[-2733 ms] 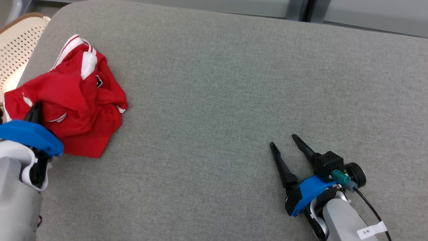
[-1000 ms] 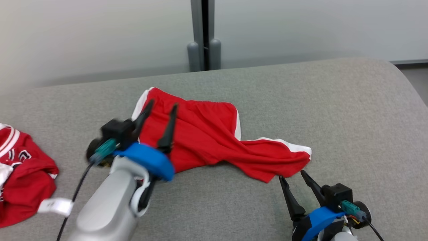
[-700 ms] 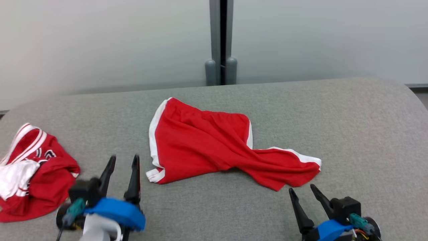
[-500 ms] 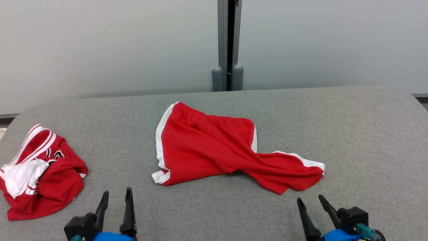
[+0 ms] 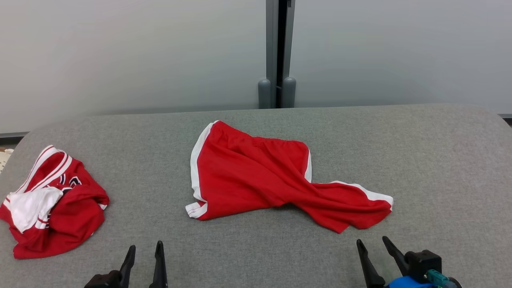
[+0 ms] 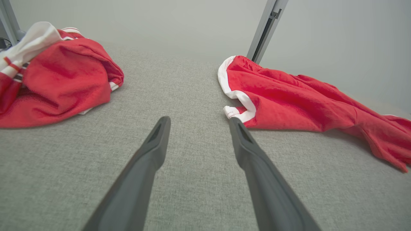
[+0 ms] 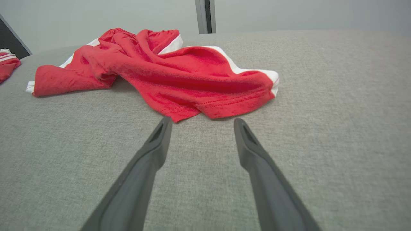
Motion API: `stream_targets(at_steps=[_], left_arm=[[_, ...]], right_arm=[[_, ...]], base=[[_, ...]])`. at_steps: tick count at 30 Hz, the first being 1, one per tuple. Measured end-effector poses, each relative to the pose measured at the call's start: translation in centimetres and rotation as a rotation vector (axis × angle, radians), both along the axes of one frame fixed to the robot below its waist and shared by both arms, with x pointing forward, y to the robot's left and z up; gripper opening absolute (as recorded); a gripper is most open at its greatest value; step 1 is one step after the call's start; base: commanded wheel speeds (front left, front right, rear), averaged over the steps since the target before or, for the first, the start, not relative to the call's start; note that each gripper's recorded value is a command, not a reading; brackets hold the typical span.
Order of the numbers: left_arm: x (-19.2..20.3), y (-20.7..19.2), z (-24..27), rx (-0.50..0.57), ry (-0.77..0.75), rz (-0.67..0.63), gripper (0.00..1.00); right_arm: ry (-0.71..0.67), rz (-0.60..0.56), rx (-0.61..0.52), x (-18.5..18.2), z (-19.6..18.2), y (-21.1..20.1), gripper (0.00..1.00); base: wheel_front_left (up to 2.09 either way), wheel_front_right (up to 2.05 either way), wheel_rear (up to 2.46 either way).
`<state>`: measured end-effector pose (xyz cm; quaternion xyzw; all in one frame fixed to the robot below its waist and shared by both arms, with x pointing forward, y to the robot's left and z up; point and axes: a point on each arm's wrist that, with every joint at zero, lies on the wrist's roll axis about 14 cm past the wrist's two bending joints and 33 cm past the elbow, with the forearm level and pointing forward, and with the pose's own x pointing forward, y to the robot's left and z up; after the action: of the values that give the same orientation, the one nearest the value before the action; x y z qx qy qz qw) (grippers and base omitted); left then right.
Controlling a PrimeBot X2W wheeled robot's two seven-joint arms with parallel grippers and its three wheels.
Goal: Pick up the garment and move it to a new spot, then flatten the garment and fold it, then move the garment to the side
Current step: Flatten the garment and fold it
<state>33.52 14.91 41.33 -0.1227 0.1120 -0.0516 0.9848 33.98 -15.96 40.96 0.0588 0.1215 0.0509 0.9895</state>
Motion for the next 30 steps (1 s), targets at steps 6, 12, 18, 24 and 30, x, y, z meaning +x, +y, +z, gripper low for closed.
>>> stream_targets(at_steps=[6,12,18,24,30], left_arm=[[0.3,-0.2,-0.3,0.003,0.008,-0.007,1.0],[1.8,-2.3,-0.7,-0.011,0.02,-0.068,1.0],[2.8,-2.6,-1.7,-0.022,0.05,-0.076,1.0],[3.0,-2.3,-2.5,-0.023,0.075,-0.071,1.0],[3.3,-2.1,-2.4,-0.024,0.071,-0.067,1.0]], right_arm=[[0.0,-0.022,0.009,1.0,0.1,-0.6,1.0],[-0.068,-0.091,-0.03,6.0,2.6,-3.3,1.0],[-0.017,-0.13,-0.066,9.1,1.3,-5.0,1.0],[0.179,-0.146,-0.076,7.8,-4.1,-5.3,1.0],[0.216,-0.176,-0.044,7.3,-5.1,-5.6,0.0]], base=[[0.0,0.0,0.0],[0.0,0.0,0.0],[0.0,0.0,0.0],[0.0,0.0,0.0],[0.0,0.0,0.0]])
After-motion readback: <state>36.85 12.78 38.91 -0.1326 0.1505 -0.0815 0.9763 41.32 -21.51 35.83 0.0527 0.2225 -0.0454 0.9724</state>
